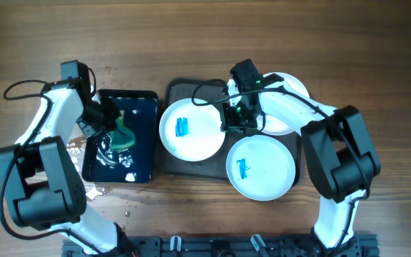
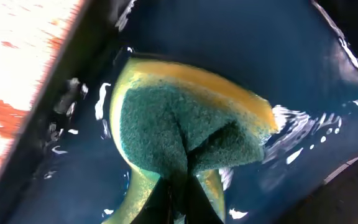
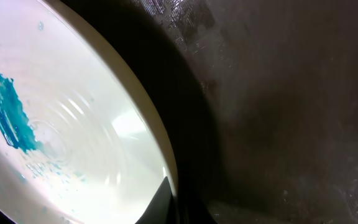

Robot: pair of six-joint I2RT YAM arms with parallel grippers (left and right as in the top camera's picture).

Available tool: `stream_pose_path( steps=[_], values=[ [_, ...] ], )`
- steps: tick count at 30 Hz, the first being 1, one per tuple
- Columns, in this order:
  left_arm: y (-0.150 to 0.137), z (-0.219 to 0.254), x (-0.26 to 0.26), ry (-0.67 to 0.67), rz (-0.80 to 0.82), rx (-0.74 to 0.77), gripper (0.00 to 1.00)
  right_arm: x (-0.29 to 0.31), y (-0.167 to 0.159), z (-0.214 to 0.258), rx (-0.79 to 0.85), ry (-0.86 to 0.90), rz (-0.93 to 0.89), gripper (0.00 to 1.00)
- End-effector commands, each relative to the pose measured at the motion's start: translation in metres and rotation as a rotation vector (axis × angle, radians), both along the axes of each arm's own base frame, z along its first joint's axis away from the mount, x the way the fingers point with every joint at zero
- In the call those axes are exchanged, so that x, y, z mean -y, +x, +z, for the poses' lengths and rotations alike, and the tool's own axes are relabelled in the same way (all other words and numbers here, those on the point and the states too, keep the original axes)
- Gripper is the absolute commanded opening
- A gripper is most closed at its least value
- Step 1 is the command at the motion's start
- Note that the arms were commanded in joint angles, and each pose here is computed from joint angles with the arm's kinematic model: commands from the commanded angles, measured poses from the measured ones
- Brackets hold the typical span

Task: Clean dirty plates on tray and stack at the side
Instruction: 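Grasp the green sponge in the water basin with the left gripper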

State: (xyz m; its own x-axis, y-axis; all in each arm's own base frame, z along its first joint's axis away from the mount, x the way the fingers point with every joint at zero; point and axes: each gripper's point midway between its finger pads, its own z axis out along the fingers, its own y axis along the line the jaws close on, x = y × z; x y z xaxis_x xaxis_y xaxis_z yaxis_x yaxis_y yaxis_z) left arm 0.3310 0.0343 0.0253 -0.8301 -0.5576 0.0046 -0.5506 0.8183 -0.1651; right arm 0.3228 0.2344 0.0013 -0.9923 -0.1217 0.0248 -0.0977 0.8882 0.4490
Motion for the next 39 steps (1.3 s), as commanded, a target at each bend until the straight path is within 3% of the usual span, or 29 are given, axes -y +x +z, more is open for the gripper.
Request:
stream_pose_path(
  steps=[1,4,9,13,17,20,21,23,29,38,39],
  values=[
    [0.006,0.007,0.027,-0.102,-0.059,0.034,0.04,0.003,-0.003,-0.007,-0.005,-0.029,0.014,0.04],
    [0.008,0.022,0.041,-0.075,-0.112,0.072,0.04,0.003,-0.004,-0.007,-0.007,-0.029,0.014,0.04],
    [-0.002,0.065,0.020,0.283,-0.059,0.123,0.04,0.005,-0.006,-0.007,-0.017,-0.034,0.016,0.04],
    [-0.007,0.100,0.023,0.458,-0.066,0.211,0.04,0.005,-0.006,-0.007,-0.018,-0.035,0.016,0.04],
    [-0.009,0.104,0.043,0.440,-0.121,0.233,0.04,0.006,-0.009,-0.007,-0.030,-0.040,0.016,0.04],
    [-0.008,0.085,0.052,0.336,-0.138,0.178,0.36,0.007,-0.010,-0.007,-0.032,-0.042,0.023,0.04],
    [-0.007,0.076,0.054,0.304,-0.150,0.154,0.56,0.007,-0.011,-0.007,-0.031,-0.042,0.026,0.04],
    [-0.005,0.062,0.049,0.283,-0.154,0.115,0.68,0.007,-0.011,-0.007,-0.027,-0.042,0.037,0.04],
    [0.009,0.032,0.061,0.127,-0.229,0.098,0.55,0.007,-0.011,-0.007,-0.027,-0.041,0.038,0.04],
    [-0.001,-0.025,0.058,0.115,-0.232,-0.064,0.47,0.007,-0.011,-0.007,-0.027,-0.041,0.038,0.05],
    [0.000,-0.025,0.058,0.117,-0.231,-0.059,0.36,0.007,-0.011,-0.007,-0.028,-0.042,0.038,0.04]
  ],
)
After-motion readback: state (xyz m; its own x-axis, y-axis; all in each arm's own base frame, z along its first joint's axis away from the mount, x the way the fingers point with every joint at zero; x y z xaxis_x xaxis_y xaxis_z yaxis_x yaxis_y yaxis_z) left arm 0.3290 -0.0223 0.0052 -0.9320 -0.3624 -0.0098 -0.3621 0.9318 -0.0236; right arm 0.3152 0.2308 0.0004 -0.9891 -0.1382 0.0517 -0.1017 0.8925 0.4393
